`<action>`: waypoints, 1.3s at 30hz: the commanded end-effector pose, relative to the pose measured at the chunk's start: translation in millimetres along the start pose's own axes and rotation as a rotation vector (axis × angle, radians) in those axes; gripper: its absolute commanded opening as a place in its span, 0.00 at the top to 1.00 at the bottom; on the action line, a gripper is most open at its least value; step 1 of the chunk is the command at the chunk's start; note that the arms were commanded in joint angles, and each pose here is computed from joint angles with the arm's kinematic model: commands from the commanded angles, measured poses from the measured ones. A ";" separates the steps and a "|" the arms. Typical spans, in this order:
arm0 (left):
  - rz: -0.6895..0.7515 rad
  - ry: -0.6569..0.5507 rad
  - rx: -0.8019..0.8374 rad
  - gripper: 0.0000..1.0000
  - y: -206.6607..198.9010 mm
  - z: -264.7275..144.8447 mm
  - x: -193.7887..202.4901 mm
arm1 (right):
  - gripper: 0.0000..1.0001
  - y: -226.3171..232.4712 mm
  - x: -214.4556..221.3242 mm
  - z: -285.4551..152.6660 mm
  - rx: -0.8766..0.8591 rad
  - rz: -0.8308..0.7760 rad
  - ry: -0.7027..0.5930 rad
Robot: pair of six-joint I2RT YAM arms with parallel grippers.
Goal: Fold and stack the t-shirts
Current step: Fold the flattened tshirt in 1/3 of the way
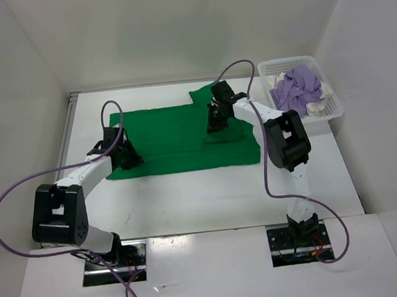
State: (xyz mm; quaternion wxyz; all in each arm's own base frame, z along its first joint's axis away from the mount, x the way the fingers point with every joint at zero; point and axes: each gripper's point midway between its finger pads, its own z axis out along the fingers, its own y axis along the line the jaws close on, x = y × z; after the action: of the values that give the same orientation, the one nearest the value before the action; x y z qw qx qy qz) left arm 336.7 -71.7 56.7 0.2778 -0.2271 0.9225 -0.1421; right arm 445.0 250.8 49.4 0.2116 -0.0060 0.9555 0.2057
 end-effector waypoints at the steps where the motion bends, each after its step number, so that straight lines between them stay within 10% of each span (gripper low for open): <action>1: 0.006 -0.032 0.030 0.74 -8.8 -0.3 -12.3 | 0.95 15.5 -14.4 -0.4 -0.024 -0.036 -0.012; 17: -0.004 -0.038 0.023 0.74 -9.4 -4.1 -14.9 | 0.95 48.9 -41.8 34.2 -0.008 -0.146 -0.051; 22: 0.024 -0.065 0.028 0.72 -12.7 -13.3 -23.3 | 0.63 61.7 -53.4 18.5 -0.013 -0.158 -0.083; 29: 0.066 -0.063 -0.051 0.71 8.4 -9.3 -20.2 | 0.48 39.3 -81.4 -79.4 -0.004 -0.088 -0.245; 35: -0.021 -0.008 -0.020 0.71 19.0 3.6 -19.2 | 0.95 -37.9 6.8 -79.3 0.091 0.161 -0.155; 39: -0.075 0.027 -0.031 0.71 35.6 9.9 -11.6 | 0.98 -72.5 53.4 -75.6 0.120 0.337 -0.109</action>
State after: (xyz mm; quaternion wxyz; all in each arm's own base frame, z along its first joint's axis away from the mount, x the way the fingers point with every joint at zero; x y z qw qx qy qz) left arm 339.9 -38.3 48.7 0.2662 -0.2511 0.9229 -0.1201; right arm 392.0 162.5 92.8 0.2529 0.1175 0.9448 0.1719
